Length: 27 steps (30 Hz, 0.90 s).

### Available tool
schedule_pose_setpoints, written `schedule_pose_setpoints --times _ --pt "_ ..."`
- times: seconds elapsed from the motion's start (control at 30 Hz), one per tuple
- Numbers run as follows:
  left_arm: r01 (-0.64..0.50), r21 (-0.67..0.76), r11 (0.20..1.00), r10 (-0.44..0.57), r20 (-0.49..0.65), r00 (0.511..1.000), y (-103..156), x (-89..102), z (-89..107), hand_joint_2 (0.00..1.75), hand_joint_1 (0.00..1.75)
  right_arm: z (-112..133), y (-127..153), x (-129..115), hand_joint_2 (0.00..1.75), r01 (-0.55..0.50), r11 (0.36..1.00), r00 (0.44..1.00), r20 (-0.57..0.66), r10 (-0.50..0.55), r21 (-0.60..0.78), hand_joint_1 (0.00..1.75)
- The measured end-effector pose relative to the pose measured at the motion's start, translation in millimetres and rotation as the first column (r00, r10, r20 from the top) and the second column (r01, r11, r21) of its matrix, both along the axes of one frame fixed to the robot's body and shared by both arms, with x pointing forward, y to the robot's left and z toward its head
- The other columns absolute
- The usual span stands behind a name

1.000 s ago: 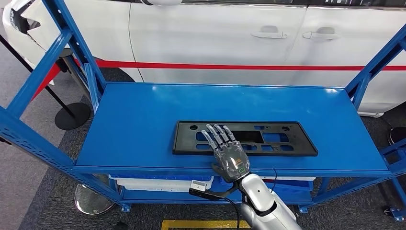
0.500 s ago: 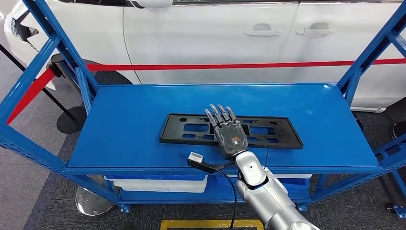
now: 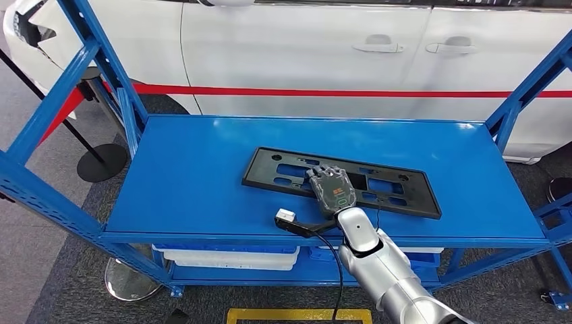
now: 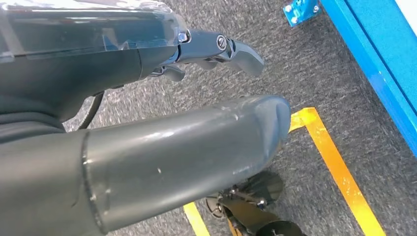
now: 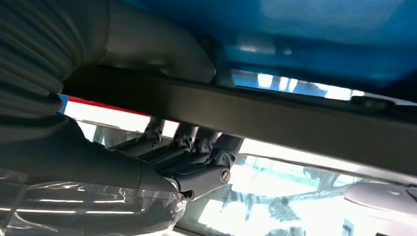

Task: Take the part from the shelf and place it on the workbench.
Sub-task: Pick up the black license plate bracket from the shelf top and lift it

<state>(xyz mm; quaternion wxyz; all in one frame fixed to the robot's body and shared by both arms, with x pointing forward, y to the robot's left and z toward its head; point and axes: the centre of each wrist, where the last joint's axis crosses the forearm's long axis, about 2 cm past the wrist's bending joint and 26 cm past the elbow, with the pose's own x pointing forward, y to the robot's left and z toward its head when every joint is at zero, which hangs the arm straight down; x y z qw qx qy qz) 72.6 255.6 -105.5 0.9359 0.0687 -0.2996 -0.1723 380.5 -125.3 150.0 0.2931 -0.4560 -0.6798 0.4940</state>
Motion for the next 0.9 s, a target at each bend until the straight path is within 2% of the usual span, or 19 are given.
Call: schedule_pose_setpoints --times 0.43,0.57,0.73,0.8,0.9 --pt "-0.009 -0.002 1.0 0.01 0.001 1.0 -1.0 -0.8 -0.1 0.0 0.0 -10.4 -13.9 1.5 1.75 0.007 1.0 0.998 -0.065 -0.008 -0.008 1.75" --pt "-0.032 -0.004 0.999 0.032 -0.005 0.999 -0.2 -6.8 -1.1 0.0 0.0 -14.5 -17.7 -5.5 1.75 -0.034 0.992 0.993 -0.106 0.047 0.12 1.75" --pt "-0.042 -0.001 0.999 0.042 -0.001 0.999 1.8 -7.7 -1.3 0.0 0.0 -10.6 -18.6 -11.8 1.75 -0.061 0.975 0.992 -0.098 0.084 0.215 1.75" --pt "-0.057 0.0 0.998 0.057 0.002 0.998 1.9 -10.0 -1.7 0.0 0.0 -6.4 -19.1 -18.0 1.75 -0.099 0.944 0.989 -0.075 0.129 0.316 1.75" --pt "-0.09 -0.001 0.996 0.09 0.004 0.996 1.3 -15.2 -2.3 0.0 0.0 14.9 -18.8 -32.2 1.75 -0.184 0.842 0.98 0.031 0.196 0.507 1.75"
